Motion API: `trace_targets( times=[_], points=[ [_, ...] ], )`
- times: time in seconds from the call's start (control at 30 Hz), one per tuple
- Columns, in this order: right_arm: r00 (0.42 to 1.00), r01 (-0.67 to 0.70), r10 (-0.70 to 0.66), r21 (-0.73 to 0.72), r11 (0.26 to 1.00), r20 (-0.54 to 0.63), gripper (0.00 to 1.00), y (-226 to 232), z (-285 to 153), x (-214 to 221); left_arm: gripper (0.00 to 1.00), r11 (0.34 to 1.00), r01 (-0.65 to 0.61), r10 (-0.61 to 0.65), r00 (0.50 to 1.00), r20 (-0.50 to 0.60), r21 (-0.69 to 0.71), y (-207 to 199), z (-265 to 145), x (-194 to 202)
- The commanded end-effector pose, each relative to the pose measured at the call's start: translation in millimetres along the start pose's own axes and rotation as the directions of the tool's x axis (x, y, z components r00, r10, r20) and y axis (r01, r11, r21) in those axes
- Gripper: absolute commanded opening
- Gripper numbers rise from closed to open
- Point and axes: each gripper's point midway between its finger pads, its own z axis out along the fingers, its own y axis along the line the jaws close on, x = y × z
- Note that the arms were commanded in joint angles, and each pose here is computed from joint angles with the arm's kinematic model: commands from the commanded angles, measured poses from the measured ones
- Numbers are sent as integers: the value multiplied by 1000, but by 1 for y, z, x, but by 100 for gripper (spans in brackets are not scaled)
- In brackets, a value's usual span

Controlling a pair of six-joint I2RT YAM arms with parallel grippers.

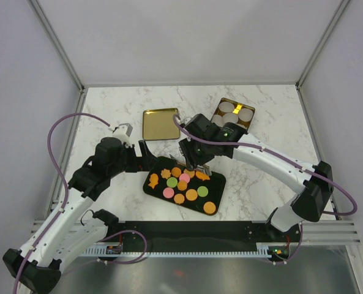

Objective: Pack the cookies

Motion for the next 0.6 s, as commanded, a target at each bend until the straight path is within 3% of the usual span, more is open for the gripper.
trace_targets(
  times=[0.0, 0.57],
  points=[
    [999, 30, -30, 0, 1000, 36, 52, 5, -1, -13, 97, 1000, -23, 23, 1000, 8, 8, -2, -1, -4],
    [999, 30, -31, 104, 994, 16, 54, -19, -15, 5, 98, 999, -37, 37, 999, 0, 16, -3, -2, -3]
  ],
)
